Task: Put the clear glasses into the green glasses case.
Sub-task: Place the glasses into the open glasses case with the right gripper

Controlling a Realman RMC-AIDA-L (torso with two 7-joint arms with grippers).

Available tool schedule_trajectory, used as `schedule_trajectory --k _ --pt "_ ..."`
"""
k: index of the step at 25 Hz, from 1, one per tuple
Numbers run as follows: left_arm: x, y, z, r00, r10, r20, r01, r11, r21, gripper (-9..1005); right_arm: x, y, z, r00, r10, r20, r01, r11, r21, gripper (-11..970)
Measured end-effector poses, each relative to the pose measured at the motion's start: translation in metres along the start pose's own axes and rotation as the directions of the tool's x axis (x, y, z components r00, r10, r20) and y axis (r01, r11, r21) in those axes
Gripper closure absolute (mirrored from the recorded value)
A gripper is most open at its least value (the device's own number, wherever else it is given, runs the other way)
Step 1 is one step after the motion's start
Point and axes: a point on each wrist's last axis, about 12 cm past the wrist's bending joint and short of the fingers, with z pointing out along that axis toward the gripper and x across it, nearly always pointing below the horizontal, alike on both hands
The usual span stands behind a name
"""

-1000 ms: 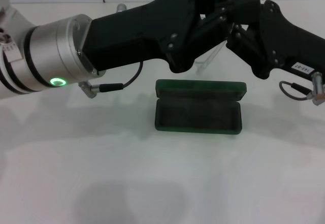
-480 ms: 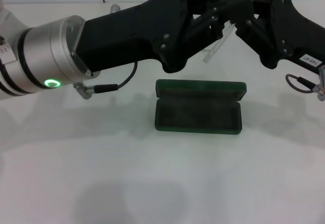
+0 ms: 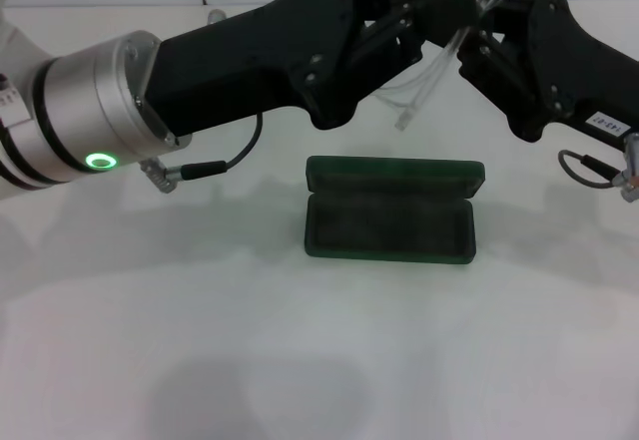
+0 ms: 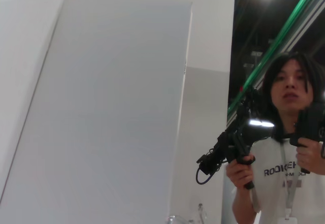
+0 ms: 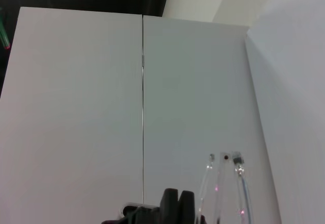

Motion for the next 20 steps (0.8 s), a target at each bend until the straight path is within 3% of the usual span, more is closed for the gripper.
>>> schedule_trajectory --k 20 --pt "0.0049 0.0029 -0.0021 1.0 0.002 -0.005 -0.002 1.0 -0.019 941 0.0019 0.0006 0.0012 1.0 0.007 -0.013 -0.007 1.0 -0.009 839"
